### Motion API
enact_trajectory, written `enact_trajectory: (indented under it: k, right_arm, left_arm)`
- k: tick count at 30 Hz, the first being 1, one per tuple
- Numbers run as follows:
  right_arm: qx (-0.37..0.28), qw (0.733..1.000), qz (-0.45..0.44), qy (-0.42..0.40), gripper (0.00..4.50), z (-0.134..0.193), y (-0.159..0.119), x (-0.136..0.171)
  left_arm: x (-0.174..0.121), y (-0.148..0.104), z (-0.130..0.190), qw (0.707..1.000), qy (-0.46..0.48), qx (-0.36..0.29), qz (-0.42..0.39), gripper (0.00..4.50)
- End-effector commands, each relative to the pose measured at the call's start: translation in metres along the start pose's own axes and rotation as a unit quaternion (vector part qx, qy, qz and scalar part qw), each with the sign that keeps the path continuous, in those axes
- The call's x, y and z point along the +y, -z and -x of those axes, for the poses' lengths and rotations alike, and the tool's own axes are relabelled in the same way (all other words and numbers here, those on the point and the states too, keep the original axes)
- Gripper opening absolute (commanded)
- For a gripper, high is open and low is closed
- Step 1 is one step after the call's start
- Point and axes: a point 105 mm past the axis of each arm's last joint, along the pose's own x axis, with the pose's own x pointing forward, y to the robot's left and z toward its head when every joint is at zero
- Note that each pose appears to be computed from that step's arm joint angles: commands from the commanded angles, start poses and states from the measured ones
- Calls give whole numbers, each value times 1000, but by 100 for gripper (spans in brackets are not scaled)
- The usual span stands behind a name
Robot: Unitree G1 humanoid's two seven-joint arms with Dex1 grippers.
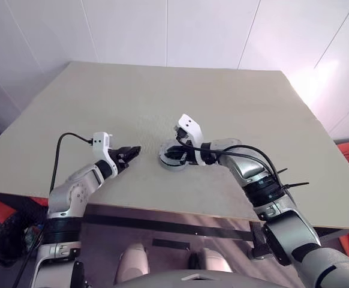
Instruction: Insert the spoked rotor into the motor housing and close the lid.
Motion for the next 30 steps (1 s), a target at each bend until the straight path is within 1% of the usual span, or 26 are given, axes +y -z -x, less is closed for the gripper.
enact_trajectory:
  k: [1, 2, 4, 6, 8, 12, 17, 20, 24, 27, 30]
  right_arm:
    - [34, 999, -25, 32, 67, 7, 28, -12]
    - [31, 999, -22, 34, 67, 7, 28, -13]
    - [5, 999, -20, 26, 67, 8, 21, -11]
    - [-48, 999, -19, 11, 67, 12, 2, -9]
    - [-74, 997, -23, 6, 67, 15, -9, -9]
    - [-107, 994, -1, 29, 67, 18, -29, -17]
    - [-149, 988, 16, 23, 67, 20, -46, -15]
    - [-170, 985, 21, 16, 67, 22, -53, -12]
    - [-212, 977, 25, -5, 67, 26, -60, -6]
    - [-210, 976, 52, -24, 127, 25, -50, 1]
    - [-212, 975, 53, -38, 220, 22, -42, 6]
  left_arm:
    - [-6, -18, 1, 1000, 10, -24, -18, 267]
    - [-6, -18, 1, 1000, 10, -24, -18, 267]
    - [-6, -18, 0, 999, 11, -24, -18, 267]
    - [-7, -19, -2, 999, 13, -24, -19, 267]
    - [-7, -19, -4, 999, 14, -25, -19, 267]
    - [-9, -20, -6, 999, 19, -25, -20, 267]
    - [-10, -20, -8, 999, 23, -24, -22, 267]
    - [-10, -20, -8, 999, 25, -23, -23, 267]
    - [-10, -20, -8, 999, 27, -21, -25, 267]
    - [-11, -22, -8, 999, 28, -20, -28, 267]
    - [-10, -22, -7, 999, 28, -18, -30, 267]
